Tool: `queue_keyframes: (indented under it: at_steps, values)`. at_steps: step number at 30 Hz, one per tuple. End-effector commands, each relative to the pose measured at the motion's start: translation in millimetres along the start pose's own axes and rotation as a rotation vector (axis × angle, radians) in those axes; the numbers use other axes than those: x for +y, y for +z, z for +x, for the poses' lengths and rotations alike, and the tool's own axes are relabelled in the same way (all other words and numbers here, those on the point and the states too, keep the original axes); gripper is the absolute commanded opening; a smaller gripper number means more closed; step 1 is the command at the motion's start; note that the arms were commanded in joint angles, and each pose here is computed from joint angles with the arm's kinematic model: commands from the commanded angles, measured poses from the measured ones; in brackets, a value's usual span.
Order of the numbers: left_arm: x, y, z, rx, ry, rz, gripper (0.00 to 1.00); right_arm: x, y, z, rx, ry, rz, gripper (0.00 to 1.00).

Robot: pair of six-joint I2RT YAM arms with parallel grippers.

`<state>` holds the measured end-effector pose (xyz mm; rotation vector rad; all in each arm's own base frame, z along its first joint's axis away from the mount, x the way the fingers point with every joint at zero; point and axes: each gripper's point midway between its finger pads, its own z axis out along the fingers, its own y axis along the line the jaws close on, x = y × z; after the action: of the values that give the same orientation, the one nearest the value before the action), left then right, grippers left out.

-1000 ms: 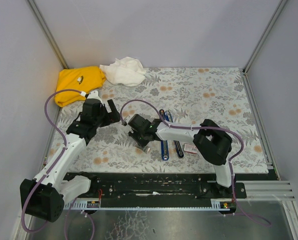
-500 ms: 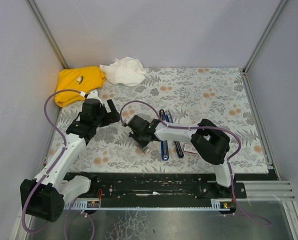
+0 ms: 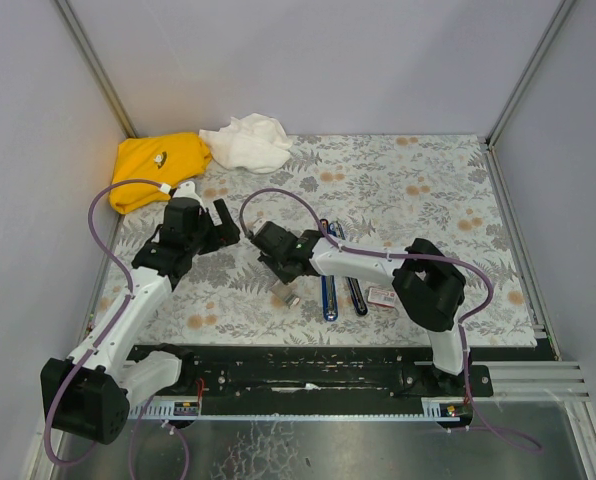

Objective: Load the staples into the stapler

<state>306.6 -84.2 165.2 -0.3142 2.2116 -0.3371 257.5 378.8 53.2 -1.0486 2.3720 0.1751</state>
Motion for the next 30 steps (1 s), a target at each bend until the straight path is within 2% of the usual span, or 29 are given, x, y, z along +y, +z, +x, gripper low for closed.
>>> queue_keyframes:
  at_steps: [1, 6, 8, 10, 13, 20, 26, 30]
  values:
    - [-2, 1, -7, -0.033, -0.014, 0.018, 0.93, -19, -8, -6, 0.000, 0.039, 0.113, 0.00]
    - [-2, 1, -7, -0.029, -0.016, 0.023, 0.93, -22, -1, 0, 0.028, 0.052, 0.114, 0.02]
    - [-2, 2, -7, -0.027, -0.017, 0.023, 0.93, -21, -1, 1, 0.038, 0.057, 0.106, 0.12]
    - [-2, 1, -7, -0.027, -0.019, 0.025, 0.93, -22, -3, 0, 0.038, 0.071, 0.095, 0.27]
    - [-3, 2, -7, -0.024, -0.020, 0.030, 0.93, -22, -11, -5, 0.017, 0.103, 0.055, 0.36]
    - [-5, 3, -4, -0.011, -0.020, 0.044, 0.93, -34, -25, -6, -0.026, 0.204, -0.027, 0.41]
    - [-8, 7, 2, 0.022, -0.019, 0.061, 0.91, -47, -16, 3, 0.002, 0.255, -0.002, 0.38]
    - [-9, 9, 5, 0.035, -0.019, 0.066, 0.91, -37, -9, 1, 0.014, 0.282, -0.043, 0.36]
